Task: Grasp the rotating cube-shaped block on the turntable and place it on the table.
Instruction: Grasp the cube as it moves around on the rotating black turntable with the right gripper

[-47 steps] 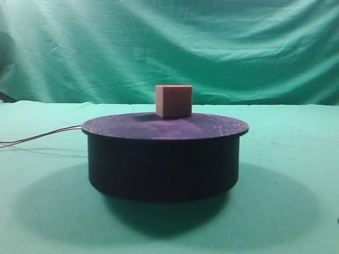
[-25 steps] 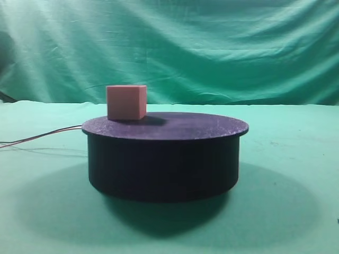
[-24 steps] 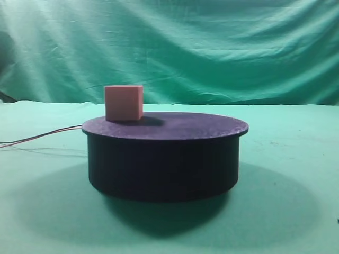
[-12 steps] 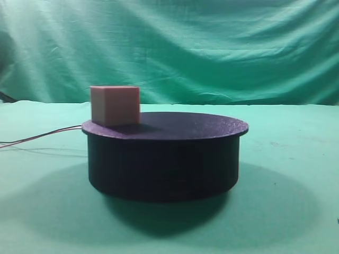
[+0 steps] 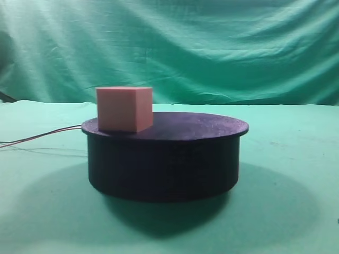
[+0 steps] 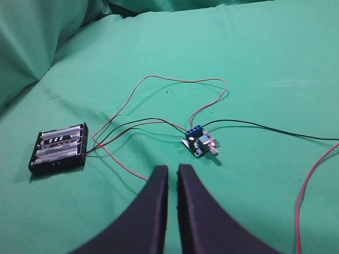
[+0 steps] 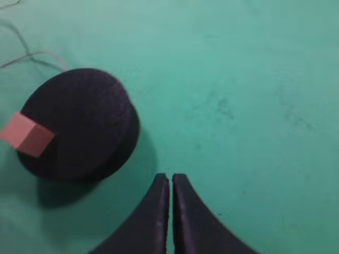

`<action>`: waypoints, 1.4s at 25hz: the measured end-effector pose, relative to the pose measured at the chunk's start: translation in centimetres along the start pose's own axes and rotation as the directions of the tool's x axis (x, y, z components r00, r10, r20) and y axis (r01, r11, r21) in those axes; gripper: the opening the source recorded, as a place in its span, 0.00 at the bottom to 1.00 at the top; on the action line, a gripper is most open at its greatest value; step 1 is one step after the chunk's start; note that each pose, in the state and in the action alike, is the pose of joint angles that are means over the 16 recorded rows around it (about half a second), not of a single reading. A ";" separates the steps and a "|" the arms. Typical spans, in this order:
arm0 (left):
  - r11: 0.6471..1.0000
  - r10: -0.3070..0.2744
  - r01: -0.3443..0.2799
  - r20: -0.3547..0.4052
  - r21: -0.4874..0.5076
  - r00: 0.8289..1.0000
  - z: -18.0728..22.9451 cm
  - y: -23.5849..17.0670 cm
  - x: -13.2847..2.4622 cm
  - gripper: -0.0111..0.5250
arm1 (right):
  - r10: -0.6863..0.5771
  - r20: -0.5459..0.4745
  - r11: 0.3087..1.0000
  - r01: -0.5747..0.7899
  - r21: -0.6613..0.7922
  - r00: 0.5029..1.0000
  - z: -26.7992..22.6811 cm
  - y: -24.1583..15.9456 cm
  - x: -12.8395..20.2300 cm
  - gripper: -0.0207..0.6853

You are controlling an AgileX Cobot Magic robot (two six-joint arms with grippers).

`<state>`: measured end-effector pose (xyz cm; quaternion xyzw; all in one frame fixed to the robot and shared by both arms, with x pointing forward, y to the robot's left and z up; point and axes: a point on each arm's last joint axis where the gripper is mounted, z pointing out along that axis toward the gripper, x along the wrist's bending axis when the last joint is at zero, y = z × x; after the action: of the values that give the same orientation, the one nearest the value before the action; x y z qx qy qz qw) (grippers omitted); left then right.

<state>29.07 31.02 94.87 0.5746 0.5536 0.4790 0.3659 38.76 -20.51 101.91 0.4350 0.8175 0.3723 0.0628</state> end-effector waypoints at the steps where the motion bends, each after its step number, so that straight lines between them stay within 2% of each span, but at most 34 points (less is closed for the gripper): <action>1: 1.000 0.000 0.000 0.000 0.000 1.000 0.0 0.0 0.0 0.02 | -0.025 -0.023 0.999 0.026 0.022 0.999 0.6 0.4 0.4 0.08; 5: 1.000 0.000 0.000 0.000 0.000 1.000 0.0 0.0 0.0 0.02 | -0.102 -0.090 0.990 0.110 0.085 0.991 3.2 1.9 1.9 0.23; 14: 1.000 0.000 0.000 0.000 0.000 1.000 0.0 0.0 0.0 0.02 | -0.177 -0.169 0.964 0.205 0.170 0.970 7.5 4.1 3.7 0.74; 18: 1.000 0.000 0.000 0.000 0.000 1.000 0.0 0.0 0.0 0.02 | -0.194 -0.178 0.953 0.228 0.200 0.965 8.9 4.4 3.5 0.87; 21: 1.000 0.000 0.000 0.000 0.000 1.000 0.0 0.0 0.0 0.02 | -0.211 -0.177 0.943 0.248 0.223 0.961 9.9 4.3 3.3 0.85; 30: 1.000 0.000 0.000 0.000 0.000 1.000 0.0 0.0 0.0 0.02 | -0.249 -0.137 0.920 0.278 0.277 0.959 11.2 4.2 2.5 0.60; 35: 1.000 0.000 0.000 0.000 0.000 1.000 0.0 0.0 0.0 0.02 | -0.246 -0.089 0.922 0.261 0.286 0.965 10.6 5.4 2.1 0.49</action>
<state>29.07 31.02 94.87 0.5746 0.5536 0.4790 0.3659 45.56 -11.24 98.36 0.3202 0.9146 0.2457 0.0239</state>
